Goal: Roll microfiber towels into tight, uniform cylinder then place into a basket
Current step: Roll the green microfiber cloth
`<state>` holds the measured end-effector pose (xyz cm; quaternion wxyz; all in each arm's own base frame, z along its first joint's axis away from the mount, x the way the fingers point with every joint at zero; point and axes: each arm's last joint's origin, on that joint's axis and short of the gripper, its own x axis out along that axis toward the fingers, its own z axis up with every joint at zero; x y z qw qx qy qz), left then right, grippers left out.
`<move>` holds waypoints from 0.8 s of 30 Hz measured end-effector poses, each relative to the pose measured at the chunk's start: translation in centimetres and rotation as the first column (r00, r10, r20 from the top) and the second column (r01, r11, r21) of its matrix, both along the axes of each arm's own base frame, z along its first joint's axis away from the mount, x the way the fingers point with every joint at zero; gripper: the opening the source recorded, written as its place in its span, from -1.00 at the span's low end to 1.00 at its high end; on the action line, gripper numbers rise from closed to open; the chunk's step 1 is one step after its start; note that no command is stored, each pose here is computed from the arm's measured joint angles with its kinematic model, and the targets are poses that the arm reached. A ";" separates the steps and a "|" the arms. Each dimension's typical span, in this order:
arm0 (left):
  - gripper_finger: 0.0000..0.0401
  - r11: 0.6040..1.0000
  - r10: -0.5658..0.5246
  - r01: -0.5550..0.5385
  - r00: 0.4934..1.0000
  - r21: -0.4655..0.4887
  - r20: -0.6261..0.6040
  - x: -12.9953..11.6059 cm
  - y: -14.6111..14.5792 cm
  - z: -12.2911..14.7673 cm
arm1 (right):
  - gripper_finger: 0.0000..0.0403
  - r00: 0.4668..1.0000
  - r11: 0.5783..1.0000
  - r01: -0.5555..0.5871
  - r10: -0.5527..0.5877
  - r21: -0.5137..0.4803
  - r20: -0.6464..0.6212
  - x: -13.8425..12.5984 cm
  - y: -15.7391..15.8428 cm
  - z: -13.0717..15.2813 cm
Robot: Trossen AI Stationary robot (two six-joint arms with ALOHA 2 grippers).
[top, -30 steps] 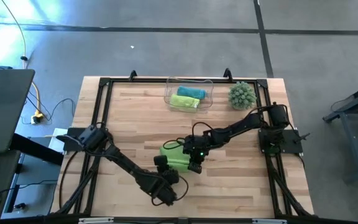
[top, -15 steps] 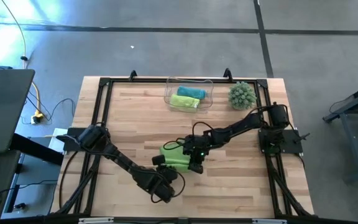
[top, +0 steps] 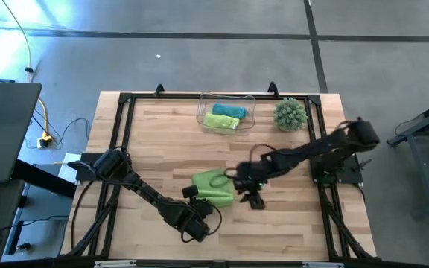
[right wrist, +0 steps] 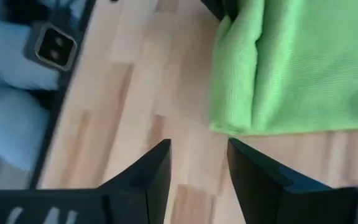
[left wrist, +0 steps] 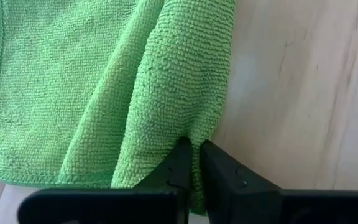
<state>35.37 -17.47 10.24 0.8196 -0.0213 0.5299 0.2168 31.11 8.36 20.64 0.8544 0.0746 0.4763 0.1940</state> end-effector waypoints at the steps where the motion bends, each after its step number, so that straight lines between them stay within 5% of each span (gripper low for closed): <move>1: -0.93 1.000 -0.004 0.004 1.000 0.001 -0.001 0.0 0.0 0.0 | -0.26 1.000 0.999 -0.002 0.003 -0.052 0.018 -0.7 0.6 0.7; 6: -0.93 0.999 -0.050 0.050 0.999 -0.012 -0.007 0.2 -0.1 0.1 | -0.26 0.986 0.963 0.040 0.005 -0.266 0.164 -3.4 3.8 3.4; 11: -0.93 0.982 -0.170 0.165 0.984 -0.097 -0.050 0.7 0.6 0.8 | -0.26 0.955 0.888 0.115 0.025 -0.446 0.295 -3.9 6.4 3.2; 19: -0.93 0.871 -0.390 0.374 0.921 -0.318 0.015 1.9 2.3 1.0 | -0.26 0.968 0.845 0.088 0.054 -0.528 0.246 -2.2 9.2 -2.1; 24: -0.93 0.859 -0.334 0.366 0.930 -0.357 0.150 0.6 3.6 0.2 | -0.26 0.968 0.820 0.128 0.018 -0.559 0.248 -1.9 10.3 -4.2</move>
